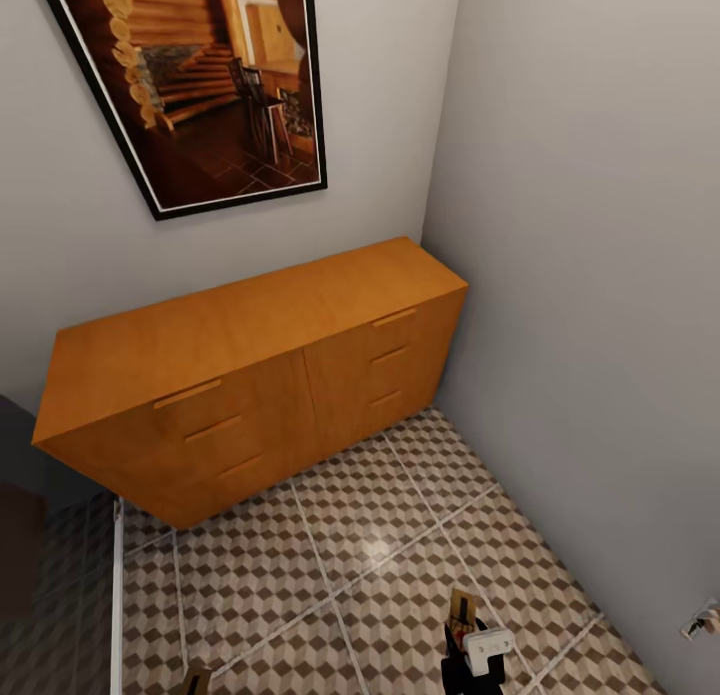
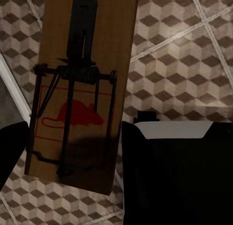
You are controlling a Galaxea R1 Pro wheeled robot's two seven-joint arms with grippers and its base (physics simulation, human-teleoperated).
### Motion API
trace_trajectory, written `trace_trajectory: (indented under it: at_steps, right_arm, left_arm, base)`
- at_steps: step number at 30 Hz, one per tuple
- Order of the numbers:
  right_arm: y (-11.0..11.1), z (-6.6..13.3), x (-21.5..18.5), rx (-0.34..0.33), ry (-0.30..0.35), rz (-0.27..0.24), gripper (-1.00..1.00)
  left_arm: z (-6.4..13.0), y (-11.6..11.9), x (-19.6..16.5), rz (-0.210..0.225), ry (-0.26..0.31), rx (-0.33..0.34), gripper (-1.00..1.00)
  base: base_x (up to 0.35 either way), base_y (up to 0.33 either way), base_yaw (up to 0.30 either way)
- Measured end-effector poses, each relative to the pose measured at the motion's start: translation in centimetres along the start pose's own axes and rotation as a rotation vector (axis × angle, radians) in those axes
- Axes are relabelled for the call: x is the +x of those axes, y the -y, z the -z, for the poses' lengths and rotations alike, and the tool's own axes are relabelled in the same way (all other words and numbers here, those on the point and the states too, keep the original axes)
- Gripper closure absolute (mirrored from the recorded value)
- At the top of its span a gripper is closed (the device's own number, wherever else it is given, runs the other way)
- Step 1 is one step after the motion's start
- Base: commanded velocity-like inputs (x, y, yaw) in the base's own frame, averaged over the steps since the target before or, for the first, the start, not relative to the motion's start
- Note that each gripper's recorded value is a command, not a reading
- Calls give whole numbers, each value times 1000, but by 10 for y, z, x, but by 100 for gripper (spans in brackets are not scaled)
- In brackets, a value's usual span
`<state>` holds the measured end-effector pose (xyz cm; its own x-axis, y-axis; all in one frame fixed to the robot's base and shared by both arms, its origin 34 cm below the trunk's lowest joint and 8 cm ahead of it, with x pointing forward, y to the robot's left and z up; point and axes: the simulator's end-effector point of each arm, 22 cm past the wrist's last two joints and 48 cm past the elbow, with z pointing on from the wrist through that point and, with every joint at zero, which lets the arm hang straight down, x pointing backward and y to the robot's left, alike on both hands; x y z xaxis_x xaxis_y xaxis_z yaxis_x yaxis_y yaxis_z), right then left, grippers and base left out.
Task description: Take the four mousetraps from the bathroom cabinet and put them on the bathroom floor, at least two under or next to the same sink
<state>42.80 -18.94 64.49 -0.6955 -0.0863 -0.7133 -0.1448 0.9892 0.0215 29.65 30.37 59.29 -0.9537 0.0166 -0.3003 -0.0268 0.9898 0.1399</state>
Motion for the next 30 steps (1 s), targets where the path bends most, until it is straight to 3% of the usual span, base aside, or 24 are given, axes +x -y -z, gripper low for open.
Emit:
trace_trajectory:
  at_steps: [30]
  right_arm:
    - [2, -1, -23, 5, 47, 5, 100]
  left_arm:
    - [4, -4, -14, 3, 33, -7, 100]
  base:
    - [0, 0, 0]
